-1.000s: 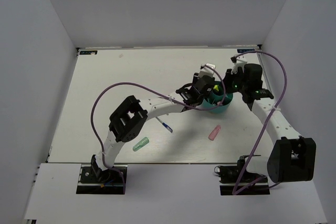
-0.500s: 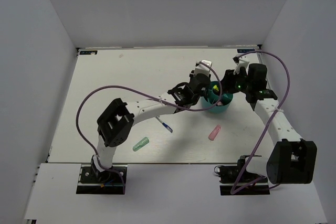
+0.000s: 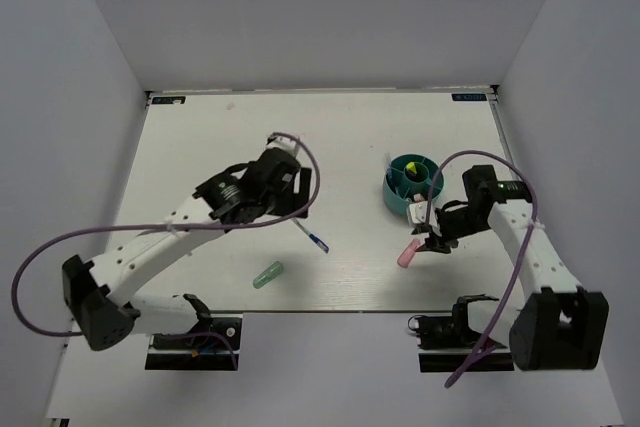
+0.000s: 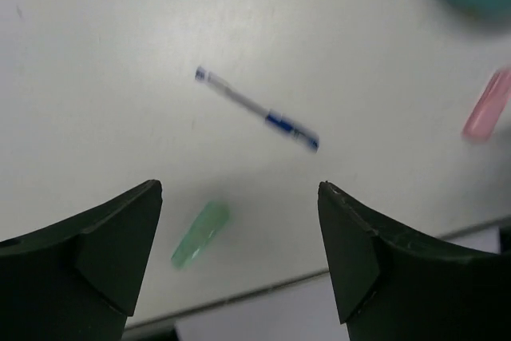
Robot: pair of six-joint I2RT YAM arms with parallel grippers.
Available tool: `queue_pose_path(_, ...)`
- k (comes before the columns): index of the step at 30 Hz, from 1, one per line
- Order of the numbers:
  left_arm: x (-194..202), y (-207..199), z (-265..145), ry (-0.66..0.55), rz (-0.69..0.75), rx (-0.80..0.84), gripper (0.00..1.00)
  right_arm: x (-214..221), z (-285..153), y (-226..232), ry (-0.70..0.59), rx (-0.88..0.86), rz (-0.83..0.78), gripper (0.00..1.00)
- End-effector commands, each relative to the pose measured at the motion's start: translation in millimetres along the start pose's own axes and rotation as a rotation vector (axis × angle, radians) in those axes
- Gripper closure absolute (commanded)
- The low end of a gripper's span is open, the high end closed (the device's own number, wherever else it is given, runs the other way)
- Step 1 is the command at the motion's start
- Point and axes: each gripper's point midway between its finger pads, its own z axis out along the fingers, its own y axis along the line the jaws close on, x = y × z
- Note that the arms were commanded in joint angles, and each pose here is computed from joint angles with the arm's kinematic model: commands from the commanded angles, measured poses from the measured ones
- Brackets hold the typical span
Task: Sort the stationery into containers
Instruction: Pick up the stationery from the center of the board.
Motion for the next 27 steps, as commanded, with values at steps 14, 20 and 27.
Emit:
queue_pose_path(14,151,57,-12,0.345,0.170,0.094,0.32,28,25,51,-0.152,-0.561,-0.597,0.52)
queue_pose_path(20,156,64,-8,0.334,0.152,0.091,0.30,46,45,47,-0.099,-0.561,-0.668,0.48)
queue_pose_path(27,162,67,-5,0.347,0.137,0.099,0.29,52,62,24,-0.043,-0.464,-0.675,0.44)
